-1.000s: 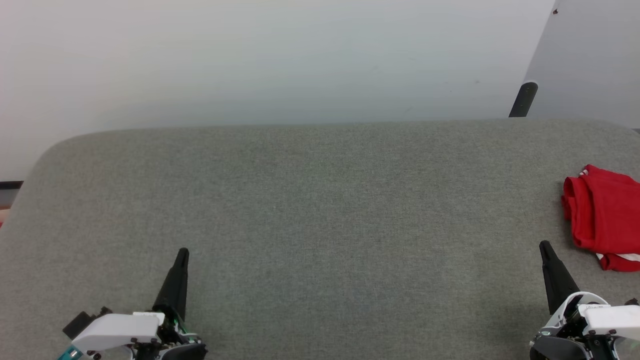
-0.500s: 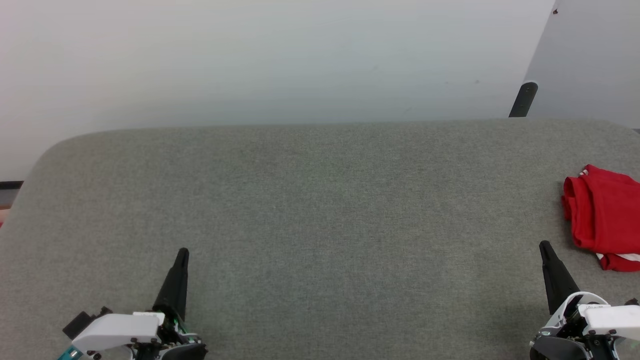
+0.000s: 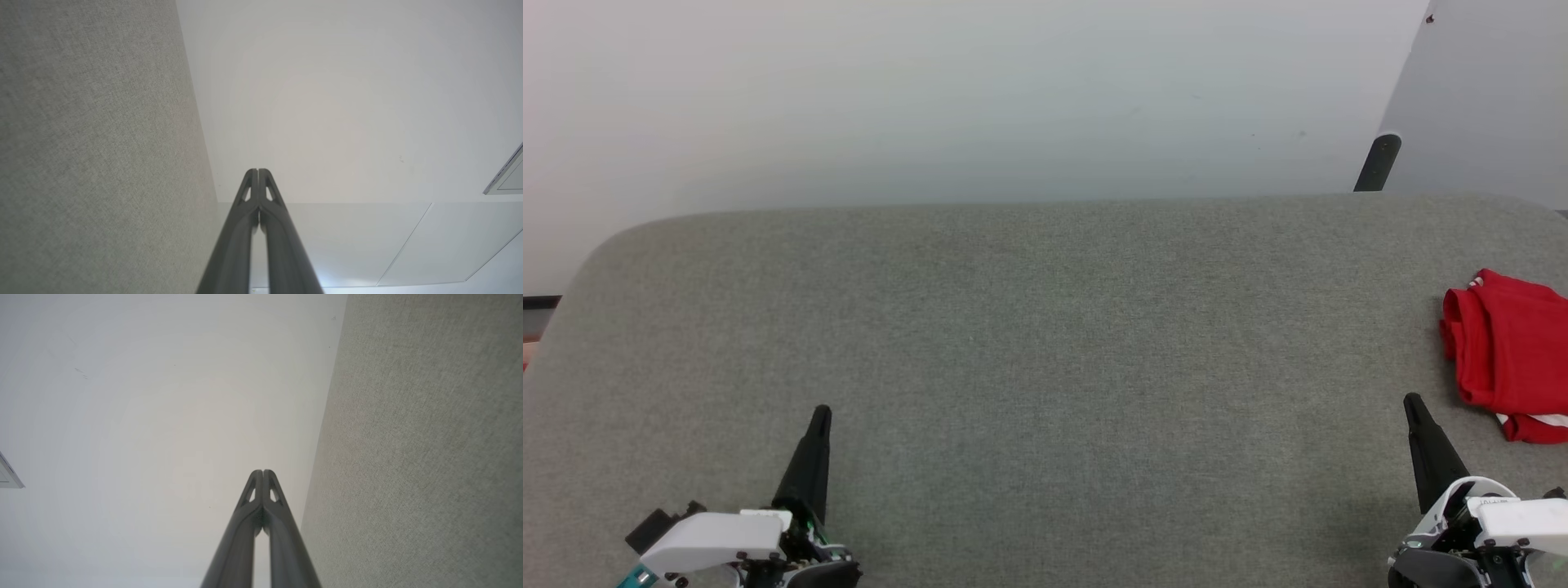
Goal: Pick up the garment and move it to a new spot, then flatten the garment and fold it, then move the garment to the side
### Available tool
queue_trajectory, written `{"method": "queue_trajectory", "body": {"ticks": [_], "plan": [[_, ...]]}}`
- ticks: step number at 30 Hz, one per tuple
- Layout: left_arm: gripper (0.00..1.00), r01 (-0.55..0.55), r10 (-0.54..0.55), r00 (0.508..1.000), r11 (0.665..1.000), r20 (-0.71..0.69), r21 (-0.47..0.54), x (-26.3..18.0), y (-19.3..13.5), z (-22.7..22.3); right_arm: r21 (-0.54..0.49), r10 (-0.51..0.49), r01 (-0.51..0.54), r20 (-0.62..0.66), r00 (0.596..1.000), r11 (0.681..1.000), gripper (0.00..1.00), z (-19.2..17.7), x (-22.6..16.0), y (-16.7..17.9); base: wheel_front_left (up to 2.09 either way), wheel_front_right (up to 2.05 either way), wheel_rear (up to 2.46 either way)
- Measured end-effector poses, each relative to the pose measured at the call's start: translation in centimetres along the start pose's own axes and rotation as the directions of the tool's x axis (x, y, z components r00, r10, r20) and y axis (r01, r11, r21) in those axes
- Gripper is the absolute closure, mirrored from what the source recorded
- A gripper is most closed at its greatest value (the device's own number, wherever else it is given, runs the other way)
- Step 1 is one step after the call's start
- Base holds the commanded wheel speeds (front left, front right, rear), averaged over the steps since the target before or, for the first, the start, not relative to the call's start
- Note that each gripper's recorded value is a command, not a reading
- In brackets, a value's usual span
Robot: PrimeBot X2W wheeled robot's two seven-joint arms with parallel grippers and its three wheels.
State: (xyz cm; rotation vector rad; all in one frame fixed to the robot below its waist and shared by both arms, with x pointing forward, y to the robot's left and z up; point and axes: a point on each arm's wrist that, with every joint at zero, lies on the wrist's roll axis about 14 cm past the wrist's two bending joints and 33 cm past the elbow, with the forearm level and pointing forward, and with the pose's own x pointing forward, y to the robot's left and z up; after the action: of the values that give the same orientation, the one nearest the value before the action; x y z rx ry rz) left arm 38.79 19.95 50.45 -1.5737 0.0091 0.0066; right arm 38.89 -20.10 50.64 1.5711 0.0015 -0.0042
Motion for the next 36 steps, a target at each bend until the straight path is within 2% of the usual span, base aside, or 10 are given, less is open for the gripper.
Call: {"method": "queue_trajectory", "body": {"ticks": [36], "plan": [[1.00,0.000,0.000,1.000,1.000,0.000,0.000,0.00,0.00,0.00,0.000,0.000,0.000,0.000,1.000,1.000,1.00,0.00,0.00,0.00,0.00,0.00,0.00]]}}
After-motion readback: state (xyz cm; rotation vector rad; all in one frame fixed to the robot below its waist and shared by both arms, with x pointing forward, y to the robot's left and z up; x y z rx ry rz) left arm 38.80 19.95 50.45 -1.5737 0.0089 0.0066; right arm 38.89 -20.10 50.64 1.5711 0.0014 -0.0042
